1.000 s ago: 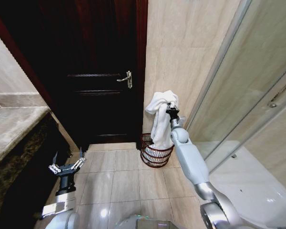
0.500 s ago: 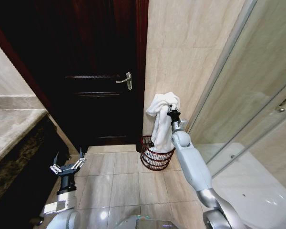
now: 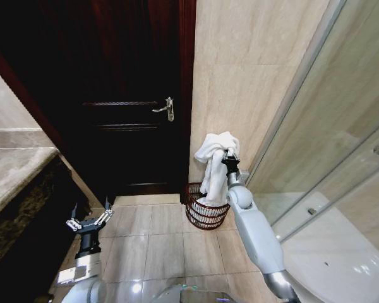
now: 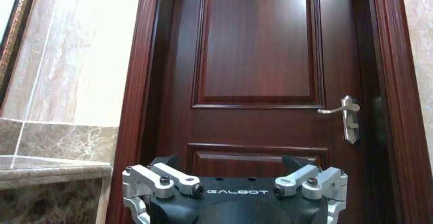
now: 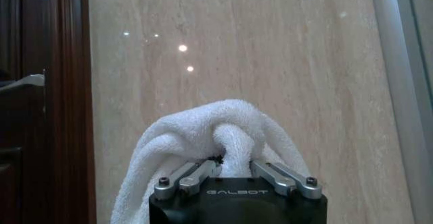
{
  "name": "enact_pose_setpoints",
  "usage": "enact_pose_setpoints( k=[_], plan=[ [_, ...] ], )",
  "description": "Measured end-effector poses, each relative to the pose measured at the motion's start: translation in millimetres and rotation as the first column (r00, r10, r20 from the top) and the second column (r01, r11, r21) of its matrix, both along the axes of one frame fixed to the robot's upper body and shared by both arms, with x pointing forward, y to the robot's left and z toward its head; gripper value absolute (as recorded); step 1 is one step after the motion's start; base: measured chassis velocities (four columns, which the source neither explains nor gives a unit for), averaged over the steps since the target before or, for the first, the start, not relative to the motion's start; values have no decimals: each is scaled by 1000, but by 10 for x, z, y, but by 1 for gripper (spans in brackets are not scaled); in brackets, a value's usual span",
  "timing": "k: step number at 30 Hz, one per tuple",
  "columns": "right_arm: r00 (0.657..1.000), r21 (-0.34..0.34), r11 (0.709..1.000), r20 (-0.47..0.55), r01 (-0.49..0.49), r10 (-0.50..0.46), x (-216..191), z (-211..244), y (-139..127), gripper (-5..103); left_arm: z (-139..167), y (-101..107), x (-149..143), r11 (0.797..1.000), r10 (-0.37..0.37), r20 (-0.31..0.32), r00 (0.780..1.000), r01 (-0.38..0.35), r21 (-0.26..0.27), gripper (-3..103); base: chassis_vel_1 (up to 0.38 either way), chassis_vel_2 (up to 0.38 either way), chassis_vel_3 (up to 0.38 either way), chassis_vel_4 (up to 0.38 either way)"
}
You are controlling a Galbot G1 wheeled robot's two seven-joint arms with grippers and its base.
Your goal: Discard the used towel into the hamper.
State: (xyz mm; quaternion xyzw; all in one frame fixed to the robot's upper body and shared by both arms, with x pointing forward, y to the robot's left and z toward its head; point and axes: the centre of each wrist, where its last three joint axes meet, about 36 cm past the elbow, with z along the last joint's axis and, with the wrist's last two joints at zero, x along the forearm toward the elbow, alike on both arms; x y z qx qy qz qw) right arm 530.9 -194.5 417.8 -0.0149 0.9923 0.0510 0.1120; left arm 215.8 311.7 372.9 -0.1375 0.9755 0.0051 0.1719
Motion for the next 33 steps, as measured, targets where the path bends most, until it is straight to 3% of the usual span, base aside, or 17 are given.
enact_pose_setpoints(
  k=[17,33],
  plan=[
    [999,3,1000,-38,19,-19,-327,-189,-33,12,-10,-4,-9,1000,-6,9,1000,6,6,100,-44,46,46,-50],
    [998,-8,999,-52,33,-34,-215,-243,-65,12,-7,-44,-61,999,-32,-7,999,32,20,100,0,0,0,0]
  ],
)
